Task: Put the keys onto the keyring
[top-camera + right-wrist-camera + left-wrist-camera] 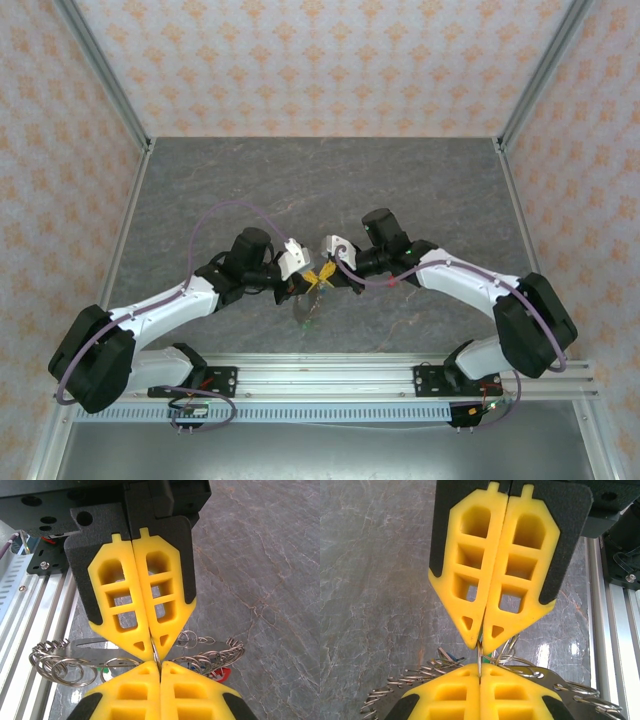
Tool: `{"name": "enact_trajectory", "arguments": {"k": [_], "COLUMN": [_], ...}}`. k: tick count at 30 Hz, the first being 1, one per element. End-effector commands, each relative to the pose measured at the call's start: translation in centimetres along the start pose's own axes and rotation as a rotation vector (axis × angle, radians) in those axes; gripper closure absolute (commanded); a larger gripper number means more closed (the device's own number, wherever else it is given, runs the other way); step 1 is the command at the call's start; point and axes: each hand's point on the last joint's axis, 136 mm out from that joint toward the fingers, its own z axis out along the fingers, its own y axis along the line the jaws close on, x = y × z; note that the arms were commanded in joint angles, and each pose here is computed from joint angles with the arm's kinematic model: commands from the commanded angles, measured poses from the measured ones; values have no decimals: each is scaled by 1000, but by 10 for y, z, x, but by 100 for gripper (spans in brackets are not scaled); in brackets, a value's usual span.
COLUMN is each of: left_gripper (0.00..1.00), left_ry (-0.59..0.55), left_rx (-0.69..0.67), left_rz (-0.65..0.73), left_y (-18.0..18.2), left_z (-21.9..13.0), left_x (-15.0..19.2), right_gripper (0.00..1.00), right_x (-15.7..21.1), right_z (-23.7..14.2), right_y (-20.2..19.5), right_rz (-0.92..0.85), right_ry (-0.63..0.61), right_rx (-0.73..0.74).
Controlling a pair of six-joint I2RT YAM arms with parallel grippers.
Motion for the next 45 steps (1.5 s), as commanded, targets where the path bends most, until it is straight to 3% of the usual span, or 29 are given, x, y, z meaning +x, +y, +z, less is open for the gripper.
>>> {"name": "enact_trajectory", "arguments": {"k": [1,11,17,24,35,45], "left_gripper": [89,86,86,100,100,100], "left_ry": [-49,-2,35,35,-110,-136], "left_rx": [0,-4,3,8,14,22], "left_rz": [55,82,88,88,80,77], "left_y": [-1,2,1,0,-6,-8], "left_z": [-4,-1,1,2,-3,-5], "left_x": [-22,-22,-14,-13,-34,-38], "right_gripper": [100,100,100,100,89,84], "right_x": [-12,-17,-27,-32,-3,7], "right_z": [-4,-6,-8,-7,-5,-3], "right_y": [-1,5,6,8,3,-4], "right_rz": [-38,-52,-65,-59,-24,-5], "right_ry": [0,58,25,-14,-4,-18], "right_rx": [1,-16,-4,-13,11,16]}}
